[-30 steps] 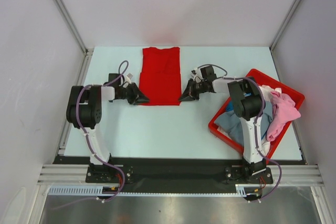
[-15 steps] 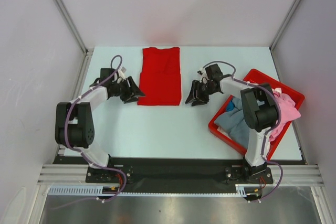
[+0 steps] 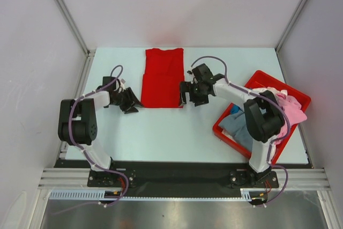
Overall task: Fold and stack the t-shirts
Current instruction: Fold the tshirt
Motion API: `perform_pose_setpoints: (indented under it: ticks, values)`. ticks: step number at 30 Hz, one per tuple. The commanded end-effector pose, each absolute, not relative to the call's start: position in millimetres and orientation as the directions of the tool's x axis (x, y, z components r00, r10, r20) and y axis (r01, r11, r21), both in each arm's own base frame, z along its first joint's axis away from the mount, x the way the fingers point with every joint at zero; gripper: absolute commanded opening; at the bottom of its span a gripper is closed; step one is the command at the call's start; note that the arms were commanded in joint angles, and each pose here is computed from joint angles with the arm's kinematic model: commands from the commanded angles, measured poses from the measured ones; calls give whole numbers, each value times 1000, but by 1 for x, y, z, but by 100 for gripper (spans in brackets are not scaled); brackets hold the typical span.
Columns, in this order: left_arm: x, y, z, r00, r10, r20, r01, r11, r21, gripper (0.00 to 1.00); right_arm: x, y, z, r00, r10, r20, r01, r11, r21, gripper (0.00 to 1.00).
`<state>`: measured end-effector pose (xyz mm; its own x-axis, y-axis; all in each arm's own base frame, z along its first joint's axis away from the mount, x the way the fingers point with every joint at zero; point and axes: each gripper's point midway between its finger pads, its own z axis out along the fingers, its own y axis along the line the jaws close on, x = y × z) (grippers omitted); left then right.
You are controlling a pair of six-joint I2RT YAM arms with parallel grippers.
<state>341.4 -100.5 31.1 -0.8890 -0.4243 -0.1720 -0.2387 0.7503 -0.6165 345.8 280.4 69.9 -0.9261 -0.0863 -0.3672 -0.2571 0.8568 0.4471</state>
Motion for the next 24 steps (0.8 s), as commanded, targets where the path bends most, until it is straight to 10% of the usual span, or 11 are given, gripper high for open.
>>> perform_pose_setpoints:
  ticks: [1, 8, 24]
  values:
    - [354, -93, 27, -866, -473, -164, -286, 736, -613, 50, 353, 240, 106, -848, -119, -516, -268, 937, 224, 100]
    - [364, -98, 18, -835, -540, -104, -348, 665, -661, 45, 350, 241, 113, -886, 236, -399, -103, 740, 665, 100]
    - [359, -85, -3, -804, -592, -50, -461, 674, -577, 36, 362, 299, 66, -920, 371, -127, 132, 599, 790, 83]
